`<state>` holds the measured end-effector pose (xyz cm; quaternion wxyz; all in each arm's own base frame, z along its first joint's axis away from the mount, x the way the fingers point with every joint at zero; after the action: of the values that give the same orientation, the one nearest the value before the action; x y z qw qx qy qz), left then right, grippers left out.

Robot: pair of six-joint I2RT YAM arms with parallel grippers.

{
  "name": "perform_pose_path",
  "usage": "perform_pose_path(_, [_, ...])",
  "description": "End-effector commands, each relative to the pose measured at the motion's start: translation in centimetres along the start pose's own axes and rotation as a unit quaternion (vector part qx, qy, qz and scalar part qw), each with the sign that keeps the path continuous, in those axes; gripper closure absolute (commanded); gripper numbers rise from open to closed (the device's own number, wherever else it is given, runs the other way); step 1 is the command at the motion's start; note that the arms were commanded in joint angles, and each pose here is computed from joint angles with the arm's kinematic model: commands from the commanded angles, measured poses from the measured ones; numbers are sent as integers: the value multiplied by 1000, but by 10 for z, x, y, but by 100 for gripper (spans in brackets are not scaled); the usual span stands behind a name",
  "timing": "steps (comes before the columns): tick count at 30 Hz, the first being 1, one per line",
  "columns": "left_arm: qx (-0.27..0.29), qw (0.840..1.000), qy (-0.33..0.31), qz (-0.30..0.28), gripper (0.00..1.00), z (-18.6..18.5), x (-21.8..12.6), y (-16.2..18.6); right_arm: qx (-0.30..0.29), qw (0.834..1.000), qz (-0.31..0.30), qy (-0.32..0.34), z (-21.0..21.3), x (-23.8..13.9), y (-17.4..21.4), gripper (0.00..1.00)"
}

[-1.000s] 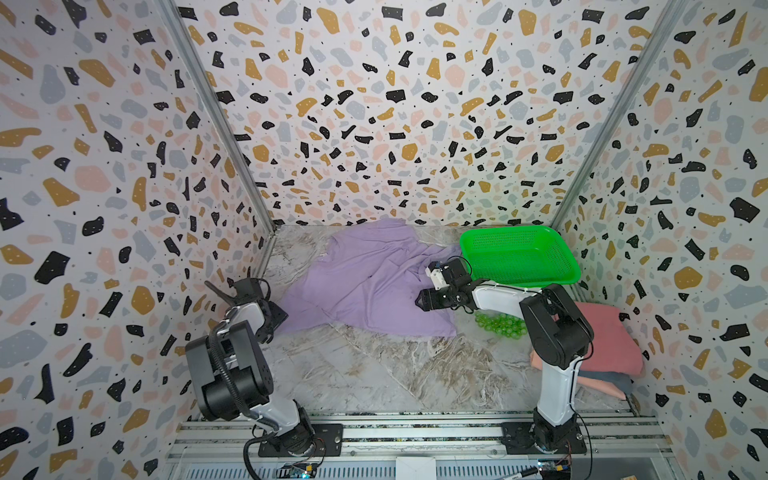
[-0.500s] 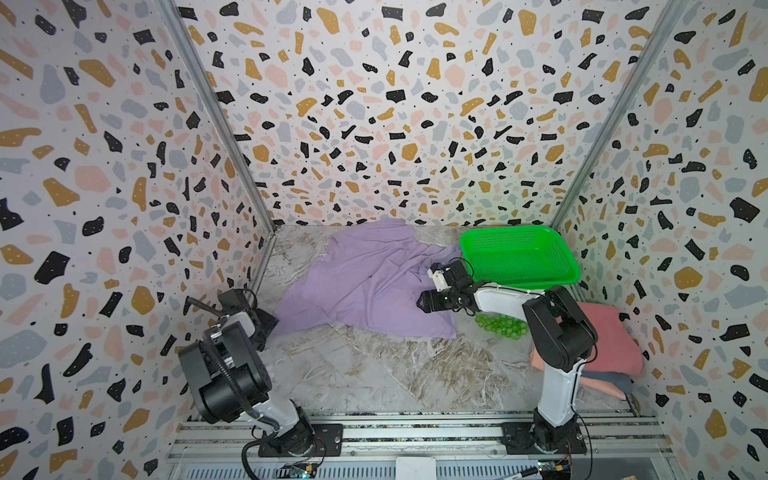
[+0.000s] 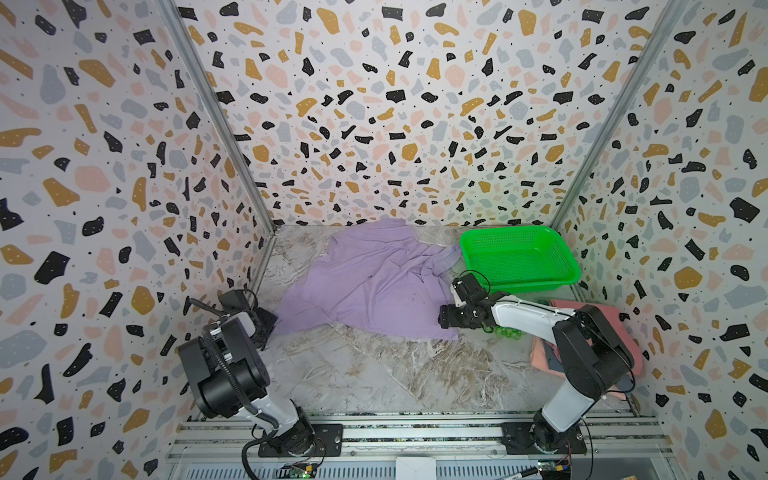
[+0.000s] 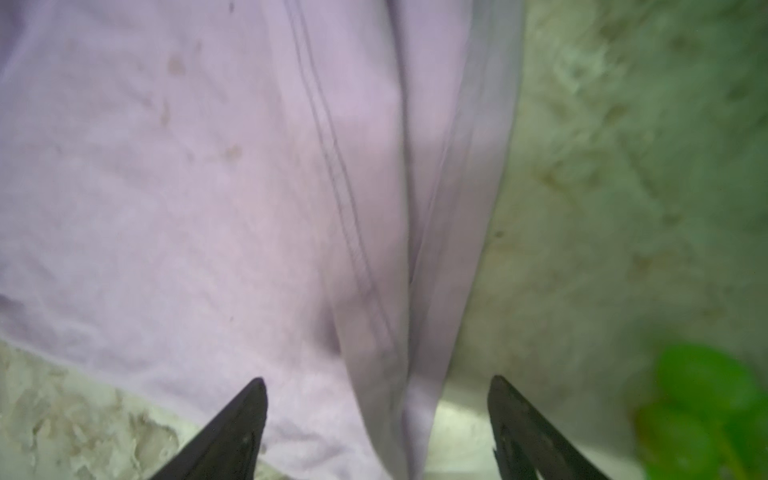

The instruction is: Fold and stack the t-shirts

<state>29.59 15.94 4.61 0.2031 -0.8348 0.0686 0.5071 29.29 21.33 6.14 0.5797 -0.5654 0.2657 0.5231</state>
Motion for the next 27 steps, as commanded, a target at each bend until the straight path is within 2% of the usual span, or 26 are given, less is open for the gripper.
perform_pose_path(1, [-14, 1000, -6, 24, 100, 8, 0, 16, 16, 999, 36, 29, -1, -3, 29, 18])
perform_pose_path(6, [-18, 1000, -1, 22, 100, 10, -1, 21, 48, 996, 42, 59, -10, 8, 54, 18])
perform_pose_path(11, [-19, 999, 13, 26, 100, 3, -3, 21, 37, 994, 69, 76, -1, 34, 63, 21])
perform_pose_path(13, [-20, 999, 20, 24, 100, 0, -5, 20, 19, 991, 93, 92, 7, 43, 70, 29])
perform_pose_path(16, [-19, 999, 33, 21, 100, -9, -8, 18, -16, 984, 124, 128, 11, 53, 80, 48])
perform_pose_path(19, [-13, 999, 44, 13, 100, -19, -13, 14, -26, 981, 144, 129, 12, 61, 89, 66])
perform_pose_path(21, [-8, 999, 51, 4, 100, -26, -19, 10, -32, 982, 138, 128, 13, 59, 87, 86])
perform_pose_path(23, [0, 998, 60, -5, 100, -34, -27, 5, -42, 984, 112, 132, 15, 49, 72, 100])
perform_pose_path(25, [13, 997, 74, -15, 100, -44, -38, 0, -51, 989, 72, 121, 22, 30, 44, 100])
perform_pose_path(27, [36, 993, 109, -25, 100, -64, -54, -7, -64, 994, -1, 93, 36, -3, 1, 100])
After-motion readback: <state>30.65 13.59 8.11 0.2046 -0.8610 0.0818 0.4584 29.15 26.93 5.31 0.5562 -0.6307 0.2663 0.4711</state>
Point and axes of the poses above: each gripper's point midway between its finger pads, its own x axis out along the fingers, its own z axis along the line the jaws close on, y = z × x, the point moved 3 cm from there along -x, back along the fingers, and after that the axes turned 6 degrees about -x, right-handed, at the moved point
